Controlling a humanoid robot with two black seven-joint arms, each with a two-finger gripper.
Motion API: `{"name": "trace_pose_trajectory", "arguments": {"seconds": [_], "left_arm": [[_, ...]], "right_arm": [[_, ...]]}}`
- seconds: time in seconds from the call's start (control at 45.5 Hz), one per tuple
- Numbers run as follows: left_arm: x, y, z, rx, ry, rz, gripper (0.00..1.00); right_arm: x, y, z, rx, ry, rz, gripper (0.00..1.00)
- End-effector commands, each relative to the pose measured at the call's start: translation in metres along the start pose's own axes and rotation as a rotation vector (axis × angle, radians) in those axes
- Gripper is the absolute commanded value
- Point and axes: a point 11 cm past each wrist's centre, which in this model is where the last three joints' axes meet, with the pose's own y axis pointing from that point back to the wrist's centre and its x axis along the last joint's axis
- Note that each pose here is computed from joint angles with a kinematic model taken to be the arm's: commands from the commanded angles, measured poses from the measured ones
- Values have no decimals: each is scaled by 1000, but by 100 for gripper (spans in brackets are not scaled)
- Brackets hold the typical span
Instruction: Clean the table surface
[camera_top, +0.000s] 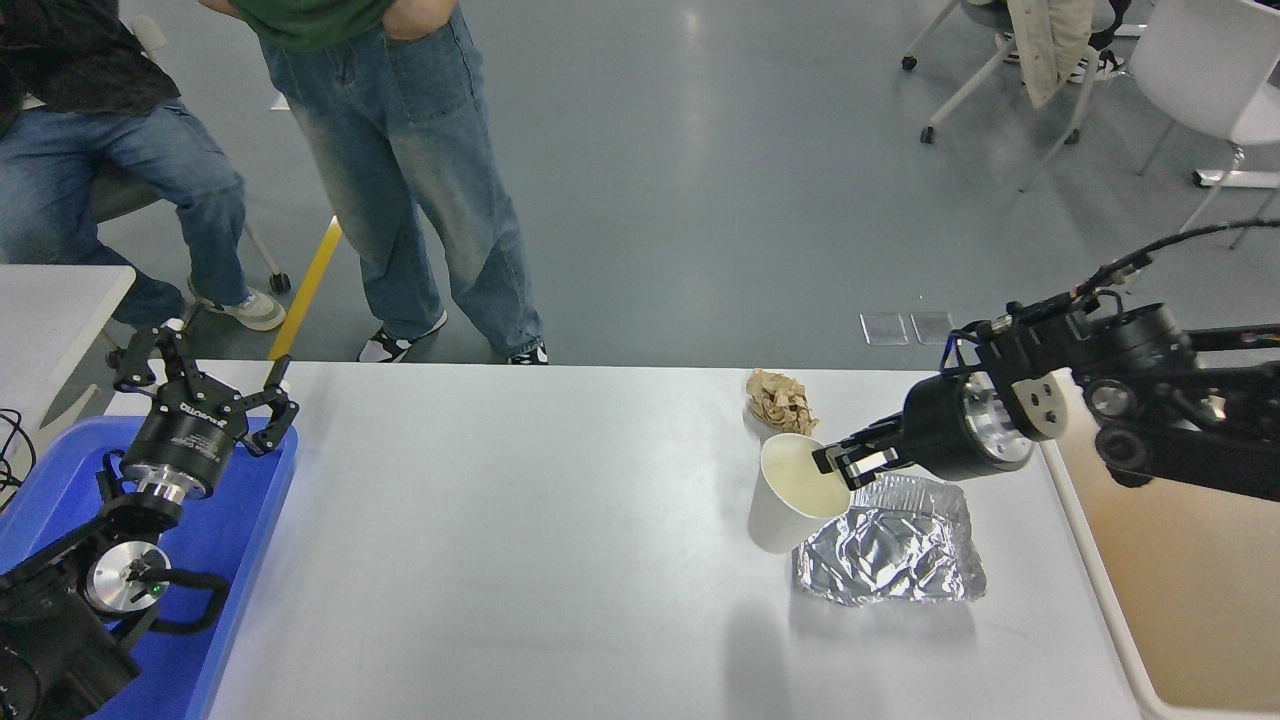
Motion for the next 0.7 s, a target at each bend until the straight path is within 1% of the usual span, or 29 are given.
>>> {"name": "trace_pose_trajectory", "arguments": {"seconds": [0.0, 0.132, 0.198, 0.22, 0.264, 0.418, 0.549, 0.681], "left_arm": [[0, 0, 0, 0, 1, -1, 100], [0, 0, 0, 1, -1, 1, 100], [0, 1, 0, 1, 0, 1, 100], [0, 1, 0, 1, 0, 1, 100], [0, 0, 0, 0, 0, 0, 100], [1, 1, 0, 0, -1, 2, 100], [1, 1, 0, 0, -1, 2, 100], [1, 1, 0, 0, -1, 2, 100]], "right_arm": [[30, 77, 12, -30, -42, 106, 0], [34, 109, 28, -62, -105, 180, 0], [27, 125, 42, -103, -145, 209, 0], [21, 138, 53, -136, -174, 230, 0], [15, 149, 62, -161, -208, 252, 0], [1, 180, 88, -217, -325, 333, 0], [-11, 196, 113, -266, -428, 415, 0], [-26, 201, 144, -343, -506, 480, 0]]}}
